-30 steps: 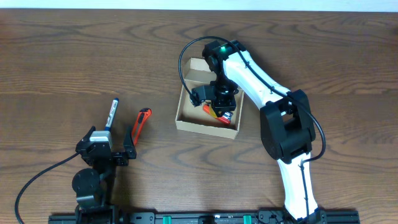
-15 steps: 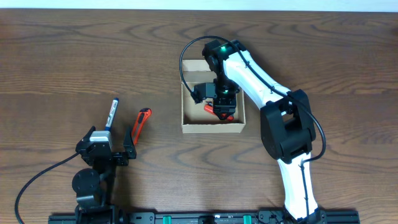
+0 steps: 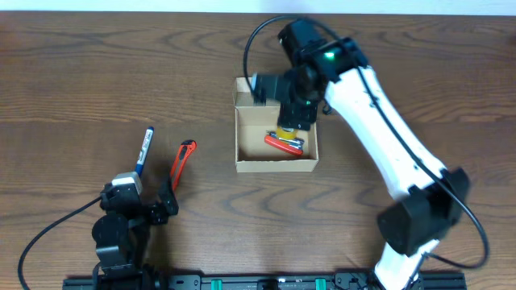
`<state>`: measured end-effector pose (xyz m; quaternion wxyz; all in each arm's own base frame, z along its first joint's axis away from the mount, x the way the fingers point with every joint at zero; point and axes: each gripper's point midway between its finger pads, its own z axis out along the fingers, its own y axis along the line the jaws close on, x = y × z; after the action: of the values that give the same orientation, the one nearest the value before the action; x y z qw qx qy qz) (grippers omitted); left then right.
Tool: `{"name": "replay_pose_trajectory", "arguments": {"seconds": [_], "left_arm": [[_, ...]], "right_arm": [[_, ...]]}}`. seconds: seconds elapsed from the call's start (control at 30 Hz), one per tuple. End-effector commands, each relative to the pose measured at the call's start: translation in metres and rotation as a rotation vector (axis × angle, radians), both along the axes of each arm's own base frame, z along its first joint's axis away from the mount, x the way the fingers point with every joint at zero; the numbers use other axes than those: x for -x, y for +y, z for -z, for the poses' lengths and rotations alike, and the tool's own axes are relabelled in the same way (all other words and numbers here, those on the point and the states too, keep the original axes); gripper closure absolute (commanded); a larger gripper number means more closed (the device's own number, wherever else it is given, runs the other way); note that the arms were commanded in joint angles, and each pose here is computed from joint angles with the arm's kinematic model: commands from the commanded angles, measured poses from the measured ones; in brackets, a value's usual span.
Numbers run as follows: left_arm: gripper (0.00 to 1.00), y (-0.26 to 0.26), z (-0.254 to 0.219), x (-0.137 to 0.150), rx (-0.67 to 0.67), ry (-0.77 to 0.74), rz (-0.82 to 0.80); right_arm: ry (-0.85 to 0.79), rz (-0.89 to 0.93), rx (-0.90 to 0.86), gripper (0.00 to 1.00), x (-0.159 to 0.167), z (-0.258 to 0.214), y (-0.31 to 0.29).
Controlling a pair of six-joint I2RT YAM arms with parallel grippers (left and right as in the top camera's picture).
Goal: Pack container
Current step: 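Carry the tape roll into the box and release it, then retract the right arm and move the left gripper over the box cutter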
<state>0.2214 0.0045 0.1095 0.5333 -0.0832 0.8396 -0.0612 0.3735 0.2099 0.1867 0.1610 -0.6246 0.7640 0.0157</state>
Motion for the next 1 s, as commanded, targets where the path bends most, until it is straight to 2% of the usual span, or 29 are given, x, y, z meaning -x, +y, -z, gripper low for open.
{"name": "replay_pose_trajectory", "arguments": {"seconds": [0.0, 0.2, 0.27, 0.3, 0.47, 0.53, 0.67, 0.83, 0.9, 0.97], "left_arm": [[0.05, 0.005, -0.03, 0.009, 0.046, 0.017, -0.062], [0.05, 0.001, -0.079, 0.005, 0.057, 0.109, -0.035], [0.05, 0.001, -0.092, -0.002, 0.05, 0.196, -0.024], [0.05, 0.002, -0.096, -0.006, 0.037, 0.246, -0.014], [0.05, 0.004, -0.11, -0.031, -0.03, 0.528, 0.065], [0.05, 0.005, -0.112, -0.04, -0.058, 0.643, 0.117], [0.05, -0.001, -0.116, -0.059, -0.038, 0.822, 0.212], [0.04, -0.023, -0.11, -0.087, 0.099, 0.886, 0.309], [0.02, -0.019, -0.099, -0.095, 0.085, 0.912, 0.295], [0.0, -0.001, -0.083, -0.095, 0.008, 0.989, 0.193]], "right_arm": [[-0.138, 0.387, -0.075, 0.18, -0.029, -0.052, -0.042], [-0.19, 0.631, -0.26, 0.1, -0.041, -0.105, -0.11], [-0.221, 0.739, -0.303, 0.06, -0.046, -0.118, -0.141], [-0.242, 0.822, -0.331, 0.01, -0.05, -0.125, -0.161], [-0.29, 1.186, -0.448, 0.01, -0.051, -0.143, -0.252], [-0.284, 1.278, -0.48, 0.01, -0.046, -0.143, -0.28], [-0.267, 1.37, -0.534, 0.01, -0.033, -0.143, -0.321], [-0.263, 1.436, -0.573, 0.01, -0.021, -0.143, -0.351], [-0.263, 1.456, -0.564, 0.01, -0.018, -0.141, -0.358], [-0.259, 1.465, -0.548, 0.01, -0.016, -0.138, -0.363]]}}
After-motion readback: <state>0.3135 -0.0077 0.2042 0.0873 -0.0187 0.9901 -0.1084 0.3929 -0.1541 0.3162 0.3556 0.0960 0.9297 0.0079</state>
